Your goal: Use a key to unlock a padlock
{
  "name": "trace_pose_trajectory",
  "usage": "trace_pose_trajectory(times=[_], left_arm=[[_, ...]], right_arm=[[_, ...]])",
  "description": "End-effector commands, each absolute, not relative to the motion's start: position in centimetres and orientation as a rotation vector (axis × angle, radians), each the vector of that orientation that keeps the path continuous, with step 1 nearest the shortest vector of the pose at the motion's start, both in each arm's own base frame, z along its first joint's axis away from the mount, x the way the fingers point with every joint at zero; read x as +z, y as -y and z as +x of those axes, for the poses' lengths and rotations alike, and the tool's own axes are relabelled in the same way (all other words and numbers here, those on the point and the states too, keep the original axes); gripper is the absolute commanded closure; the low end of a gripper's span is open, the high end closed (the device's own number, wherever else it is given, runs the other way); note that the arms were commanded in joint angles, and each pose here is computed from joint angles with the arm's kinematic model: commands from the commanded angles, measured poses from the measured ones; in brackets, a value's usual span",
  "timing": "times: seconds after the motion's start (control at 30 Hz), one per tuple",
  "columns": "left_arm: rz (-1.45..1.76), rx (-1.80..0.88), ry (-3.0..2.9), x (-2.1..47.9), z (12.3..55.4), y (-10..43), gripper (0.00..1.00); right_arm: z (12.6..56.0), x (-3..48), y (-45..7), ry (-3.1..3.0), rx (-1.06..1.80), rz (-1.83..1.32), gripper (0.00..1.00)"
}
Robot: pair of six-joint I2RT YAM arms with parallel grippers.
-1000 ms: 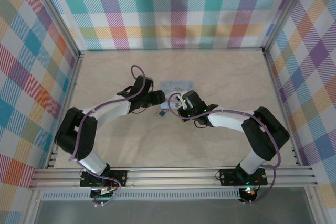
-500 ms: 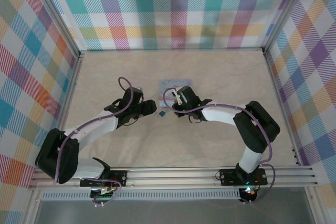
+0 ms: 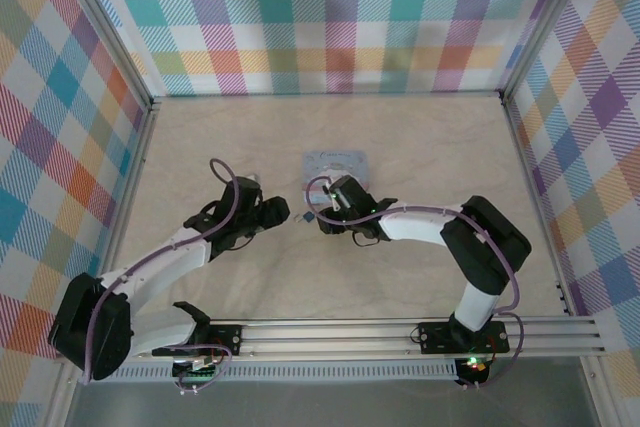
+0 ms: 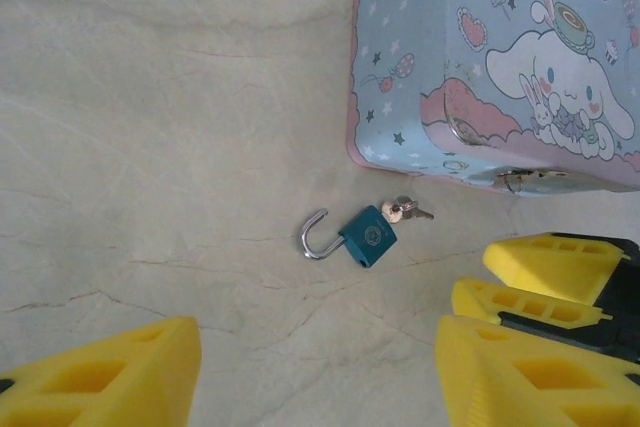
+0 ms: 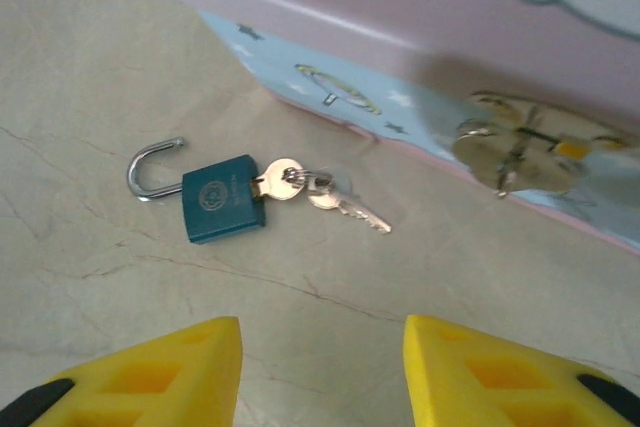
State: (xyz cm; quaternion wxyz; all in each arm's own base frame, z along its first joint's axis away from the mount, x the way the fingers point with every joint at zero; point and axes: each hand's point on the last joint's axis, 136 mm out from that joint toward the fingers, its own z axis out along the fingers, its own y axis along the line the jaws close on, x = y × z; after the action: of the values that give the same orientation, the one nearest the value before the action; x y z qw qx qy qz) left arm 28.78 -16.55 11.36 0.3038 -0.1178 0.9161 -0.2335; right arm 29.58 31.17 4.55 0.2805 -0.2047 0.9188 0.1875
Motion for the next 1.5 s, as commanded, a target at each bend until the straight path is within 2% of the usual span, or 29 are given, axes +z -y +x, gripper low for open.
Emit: trace_pose_trajectory(times=[0.0, 0.47, 0.8, 1.1, 1.27, 1.47], left_arm=[[-0.354, -0.604, -2.428, 11.2, 28.3, 15.7, 0.36], [-0.363, -0.618, -2.407, 12.0, 27.9, 15.4, 0.36], [-0.359, -0.612, -2.372, 13.3, 28.0, 15.1, 0.36], [-0.342, -0.582, -2.330, 14.9, 28.5, 14.7, 0.35], [-0.339, -0.551, -2.333, 15.3, 28.2, 14.1, 0.33], [-0.319, -0.555, -2.339, 15.5, 28.3, 14.4, 0.32]], right_arm=[[30.3, 4.9, -33.2, -2.450, 0.582, -0.514, 0.50], [32.7, 3.2, -37.0, -2.462, 0.591, -0.535, 0.50], [29.5, 2.1, -41.2, -2.483, 0.690, -0.649, 0.54], [24.3, 2.9, -44.1, -2.476, 0.842, -0.749, 0.54], [24.7, 4.1, -42.7, -2.445, 0.766, -0.734, 0.51], [26.2, 8.1, -39.5, -2.381, 0.696, -0.688, 0.48]])
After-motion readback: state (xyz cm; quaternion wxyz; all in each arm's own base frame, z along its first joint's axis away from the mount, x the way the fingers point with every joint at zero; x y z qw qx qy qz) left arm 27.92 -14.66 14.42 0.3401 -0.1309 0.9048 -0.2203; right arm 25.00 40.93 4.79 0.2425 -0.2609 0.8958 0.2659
